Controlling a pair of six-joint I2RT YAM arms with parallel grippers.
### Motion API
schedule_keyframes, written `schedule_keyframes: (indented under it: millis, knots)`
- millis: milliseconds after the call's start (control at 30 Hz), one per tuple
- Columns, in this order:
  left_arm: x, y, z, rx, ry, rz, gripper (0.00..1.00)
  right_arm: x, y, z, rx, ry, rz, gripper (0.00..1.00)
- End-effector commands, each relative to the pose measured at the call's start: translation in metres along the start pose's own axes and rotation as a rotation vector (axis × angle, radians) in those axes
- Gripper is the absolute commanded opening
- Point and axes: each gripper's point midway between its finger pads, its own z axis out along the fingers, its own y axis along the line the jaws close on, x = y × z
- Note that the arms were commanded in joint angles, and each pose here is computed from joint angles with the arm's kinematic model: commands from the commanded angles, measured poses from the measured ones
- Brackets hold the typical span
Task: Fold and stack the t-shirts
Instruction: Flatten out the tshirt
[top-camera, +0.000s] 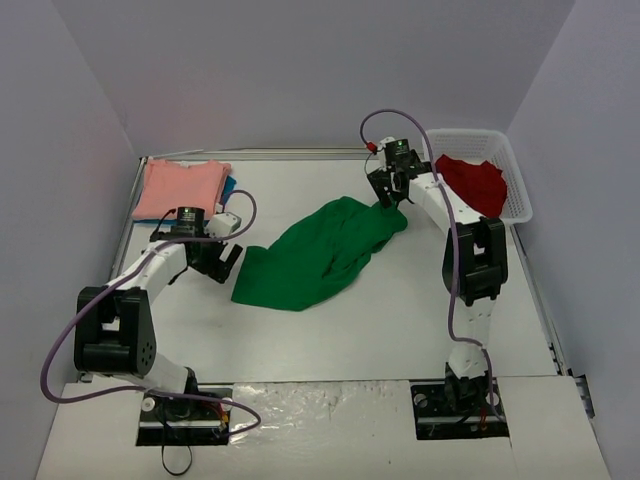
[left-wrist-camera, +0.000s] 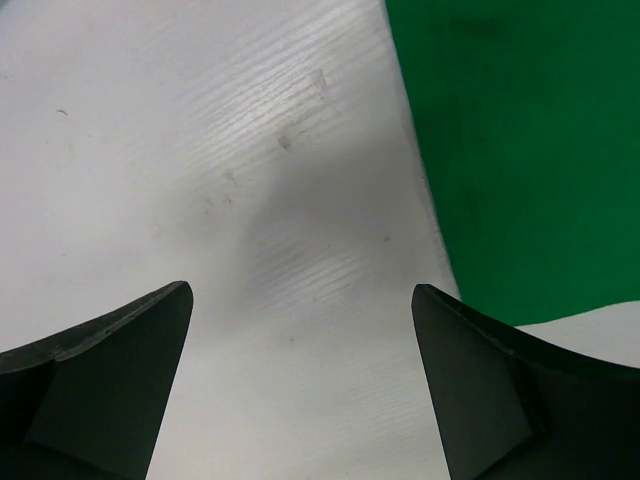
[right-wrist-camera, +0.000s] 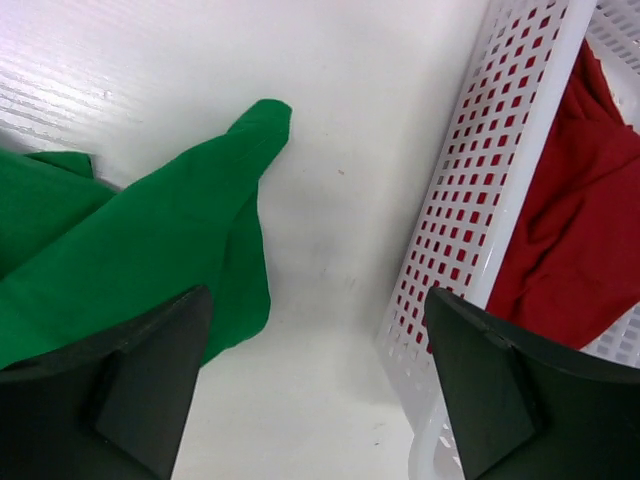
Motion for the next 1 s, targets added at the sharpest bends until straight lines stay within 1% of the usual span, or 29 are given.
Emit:
schedule_keyframes:
  millis: [0, 33, 100, 167, 233, 300, 367, 400, 467, 500, 633, 767, 967]
  knots:
    - [-0.009, -0.01, -0.01, 0.029, -0.038, 0.057, 0.91, -0.015, -0.017, -0.026, 0.044, -0.055, 0.026, 0.86]
    - [-0.011, -0.019, -0.012, 0.063, -0.052, 0.077, 0.91, -0.008, -0.014, -0.027, 0.031, -0.046, 0.02, 0.86]
    - [-0.008, -0.032, -0.012, 0.098, -0.053, 0.125, 0.91, -0.009, -0.017, -0.041, 0.024, -0.066, 0.019, 0.87]
    - [-0.009, -0.049, -0.014, 0.131, -0.061, 0.197, 0.91, -0.001, -0.013, -0.047, -0.001, -0.062, 0.016, 0.87]
    - [-0.007, -0.063, -0.014, 0.156, -0.056, 0.251, 0.9, -0.003, -0.015, -0.063, -0.015, -0.087, 0.019, 0.87]
    - [-0.005, -0.068, -0.014, 0.162, -0.05, 0.289, 0.9, 0.004, -0.011, -0.075, -0.047, -0.084, 0.015, 0.88]
    - [-0.001, -0.076, -0.012, 0.183, -0.036, 0.324, 0.88, 0.01, -0.01, -0.085, -0.06, -0.08, 0.011, 0.88]
    - [0.003, -0.081, -0.01, 0.197, -0.02, 0.336, 0.84, 0.014, -0.01, -0.087, -0.062, -0.074, 0.011, 0.88]
    - [0.006, -0.083, -0.007, 0.202, -0.007, 0.343, 0.79, 0.017, -0.011, -0.094, -0.062, -0.084, 0.013, 0.88]
    - [0.009, -0.083, -0.005, 0.203, 0.006, 0.343, 0.75, 0.026, -0.007, -0.094, -0.072, -0.068, 0.008, 0.88]
    - [0.019, -0.084, 0.001, 0.201, 0.036, 0.356, 0.7, 0.041, 0.0, -0.097, -0.091, -0.049, 0.008, 0.88]
    - [0.02, -0.091, 0.0, 0.211, 0.037, 0.394, 0.69, 0.052, 0.006, -0.095, -0.109, -0.028, 0.006, 0.88]
    - [0.033, -0.099, 0.003, 0.25, 0.104, 0.449, 0.68, 0.056, 0.01, -0.089, -0.115, -0.009, 0.01, 0.89]
